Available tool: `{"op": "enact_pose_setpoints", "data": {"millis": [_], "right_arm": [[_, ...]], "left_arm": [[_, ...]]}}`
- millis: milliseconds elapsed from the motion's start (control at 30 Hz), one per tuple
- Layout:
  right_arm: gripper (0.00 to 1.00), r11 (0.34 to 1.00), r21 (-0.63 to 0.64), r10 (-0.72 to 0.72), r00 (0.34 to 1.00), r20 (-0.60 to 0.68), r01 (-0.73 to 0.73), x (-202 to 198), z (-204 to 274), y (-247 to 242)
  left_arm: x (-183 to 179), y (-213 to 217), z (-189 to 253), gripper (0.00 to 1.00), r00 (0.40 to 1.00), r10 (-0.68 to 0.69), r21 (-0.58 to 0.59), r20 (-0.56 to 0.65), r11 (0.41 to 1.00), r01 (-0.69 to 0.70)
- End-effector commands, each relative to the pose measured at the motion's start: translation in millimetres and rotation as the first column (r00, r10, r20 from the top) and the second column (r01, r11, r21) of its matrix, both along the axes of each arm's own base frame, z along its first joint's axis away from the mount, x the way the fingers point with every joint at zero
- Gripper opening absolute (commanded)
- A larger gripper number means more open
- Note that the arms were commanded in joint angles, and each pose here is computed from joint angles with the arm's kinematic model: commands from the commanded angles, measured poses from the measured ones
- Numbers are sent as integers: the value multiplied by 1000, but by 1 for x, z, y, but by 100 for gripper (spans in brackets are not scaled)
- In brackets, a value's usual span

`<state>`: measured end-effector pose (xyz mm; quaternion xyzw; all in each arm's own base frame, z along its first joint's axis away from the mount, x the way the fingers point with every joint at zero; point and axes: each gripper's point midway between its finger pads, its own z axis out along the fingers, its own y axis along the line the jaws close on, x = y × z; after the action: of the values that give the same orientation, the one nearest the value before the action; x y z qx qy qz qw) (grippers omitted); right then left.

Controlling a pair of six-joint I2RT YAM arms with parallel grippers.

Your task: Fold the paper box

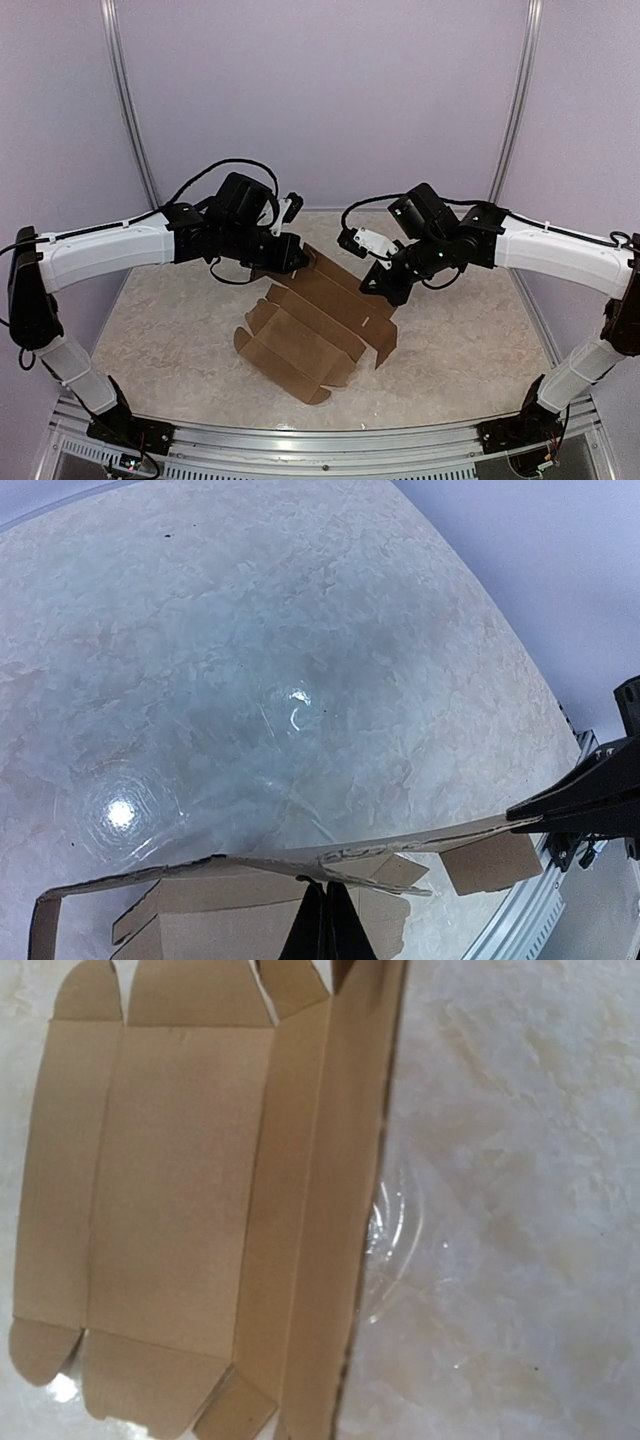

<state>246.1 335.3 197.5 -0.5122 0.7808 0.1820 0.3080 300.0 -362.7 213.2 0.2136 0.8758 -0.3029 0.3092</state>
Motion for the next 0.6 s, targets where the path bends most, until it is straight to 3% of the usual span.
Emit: {"op": "enact_pose_setpoints", "data": {"millis": [0,200,567], "right_arm": [[0,1000,28,-1,999,46,0,1,17,7],[0,997,-34,-67,995,78,69,15,6,-5],[0,993,-58,-111,989,-95,106,25,-29,-22]], "left_arm": [[0,4,-7,0,1000,1,27,1,1000,-1],[-8,24,-12,0,999,33,76,2,997,-33],[-14,64,-37,0,988,156,165,11,974,-156]]}}
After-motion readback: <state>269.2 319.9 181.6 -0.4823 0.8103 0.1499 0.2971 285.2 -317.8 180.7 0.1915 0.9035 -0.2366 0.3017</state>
